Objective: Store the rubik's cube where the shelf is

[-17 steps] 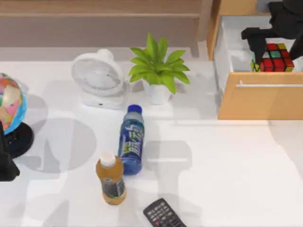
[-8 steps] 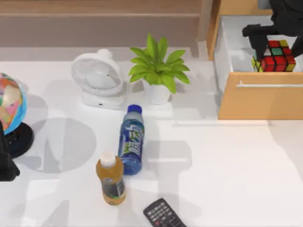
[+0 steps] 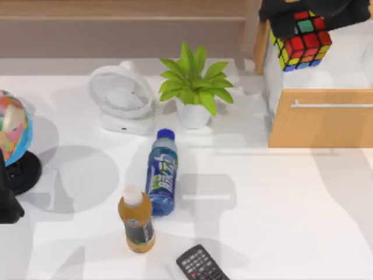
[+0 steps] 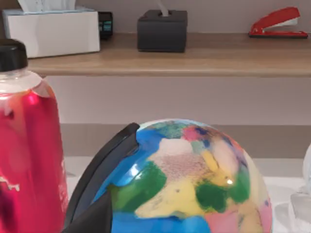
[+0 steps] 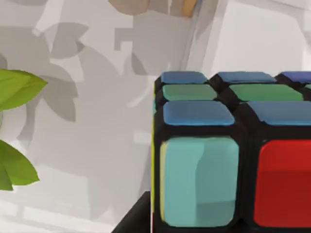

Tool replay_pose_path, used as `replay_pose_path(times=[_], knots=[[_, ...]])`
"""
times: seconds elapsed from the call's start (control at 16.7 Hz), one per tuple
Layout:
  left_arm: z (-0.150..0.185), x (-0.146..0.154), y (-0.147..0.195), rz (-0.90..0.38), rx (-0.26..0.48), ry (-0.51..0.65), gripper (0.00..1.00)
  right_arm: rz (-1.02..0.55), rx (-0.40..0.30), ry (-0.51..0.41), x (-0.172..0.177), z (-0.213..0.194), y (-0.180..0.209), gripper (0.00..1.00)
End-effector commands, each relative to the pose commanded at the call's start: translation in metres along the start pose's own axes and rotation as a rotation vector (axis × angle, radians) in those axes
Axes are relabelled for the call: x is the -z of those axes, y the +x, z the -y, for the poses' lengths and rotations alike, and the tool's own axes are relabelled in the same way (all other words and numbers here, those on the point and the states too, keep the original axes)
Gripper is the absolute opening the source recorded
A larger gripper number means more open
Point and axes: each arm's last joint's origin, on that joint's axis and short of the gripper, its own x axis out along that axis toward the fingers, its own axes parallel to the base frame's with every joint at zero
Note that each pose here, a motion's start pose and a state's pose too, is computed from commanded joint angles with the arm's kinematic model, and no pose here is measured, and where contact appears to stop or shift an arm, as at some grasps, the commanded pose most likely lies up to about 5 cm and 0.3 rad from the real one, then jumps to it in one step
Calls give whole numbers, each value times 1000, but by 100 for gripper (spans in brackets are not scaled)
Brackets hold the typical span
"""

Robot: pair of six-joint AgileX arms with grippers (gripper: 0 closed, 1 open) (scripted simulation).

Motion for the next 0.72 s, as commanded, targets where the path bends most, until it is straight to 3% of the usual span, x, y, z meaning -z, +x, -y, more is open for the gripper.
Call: replay_pose_path(times=[0.36, 0.72], knots=[[0, 0, 0, 0, 0, 0, 100, 318, -31, -171, 12, -97, -13, 0], [0, 0, 0, 0, 0, 0, 100, 699, 10, -179, 18, -165, 17, 0]])
